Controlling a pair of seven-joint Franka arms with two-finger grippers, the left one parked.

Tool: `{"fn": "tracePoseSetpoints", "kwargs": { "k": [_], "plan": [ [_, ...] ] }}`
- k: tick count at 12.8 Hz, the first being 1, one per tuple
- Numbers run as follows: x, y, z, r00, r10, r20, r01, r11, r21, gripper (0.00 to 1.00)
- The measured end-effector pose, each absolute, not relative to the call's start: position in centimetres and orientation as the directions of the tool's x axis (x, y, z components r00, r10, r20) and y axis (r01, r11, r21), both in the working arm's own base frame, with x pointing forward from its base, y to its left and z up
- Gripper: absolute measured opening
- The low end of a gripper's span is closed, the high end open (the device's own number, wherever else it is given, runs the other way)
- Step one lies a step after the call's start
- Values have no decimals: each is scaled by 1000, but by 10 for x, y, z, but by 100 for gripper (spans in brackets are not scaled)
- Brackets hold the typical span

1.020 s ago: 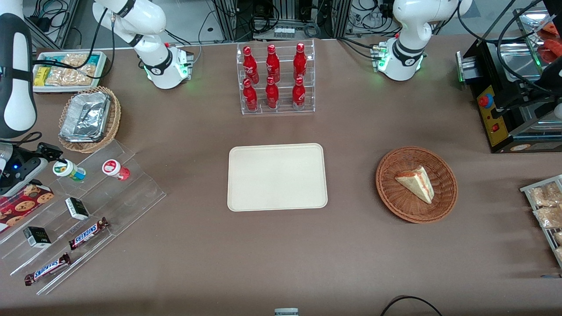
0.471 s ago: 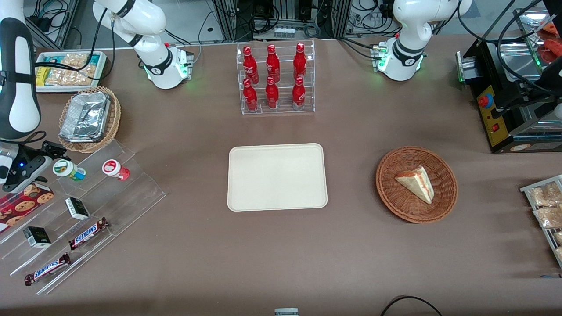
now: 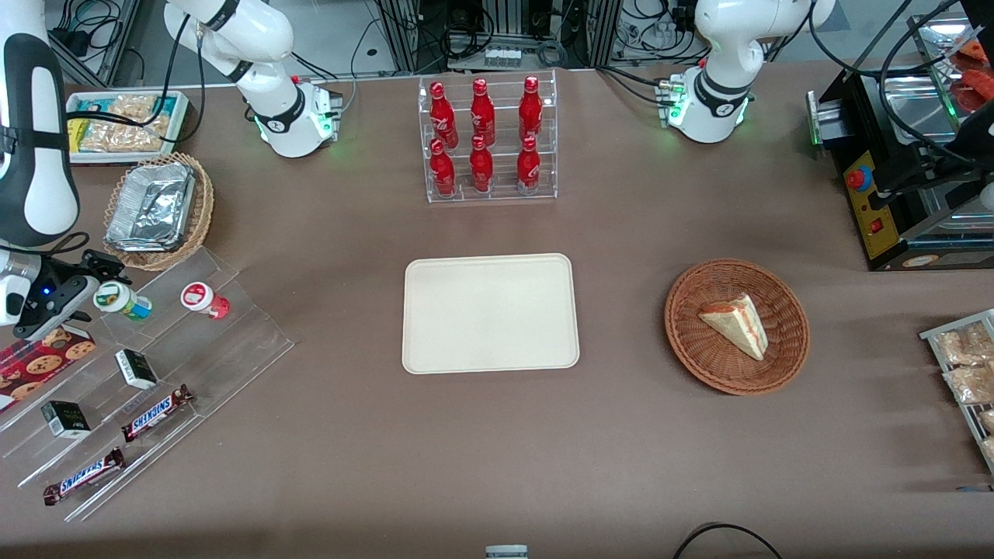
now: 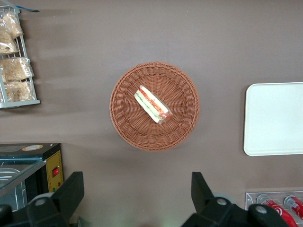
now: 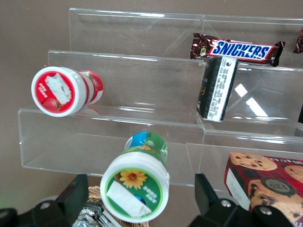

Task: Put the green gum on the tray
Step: 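Close the right gripper on the green gum tub and lift it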

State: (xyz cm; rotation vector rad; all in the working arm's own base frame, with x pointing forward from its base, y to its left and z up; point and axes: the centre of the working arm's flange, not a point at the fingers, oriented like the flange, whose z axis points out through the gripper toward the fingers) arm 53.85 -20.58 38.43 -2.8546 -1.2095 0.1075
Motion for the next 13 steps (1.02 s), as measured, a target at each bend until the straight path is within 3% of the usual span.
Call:
{"fn": "tracePoseSetpoints", "kwargs": {
  "k": [4,8,13],
  "plan": [
    [535,-205,376,694,719,-47,716,-695,-60,100],
    [534,-204,376,678,734,-44,731,-680,-59,59],
    [536,-200,400,668,743,-40,741,-669,-56,59]
  ]
}}
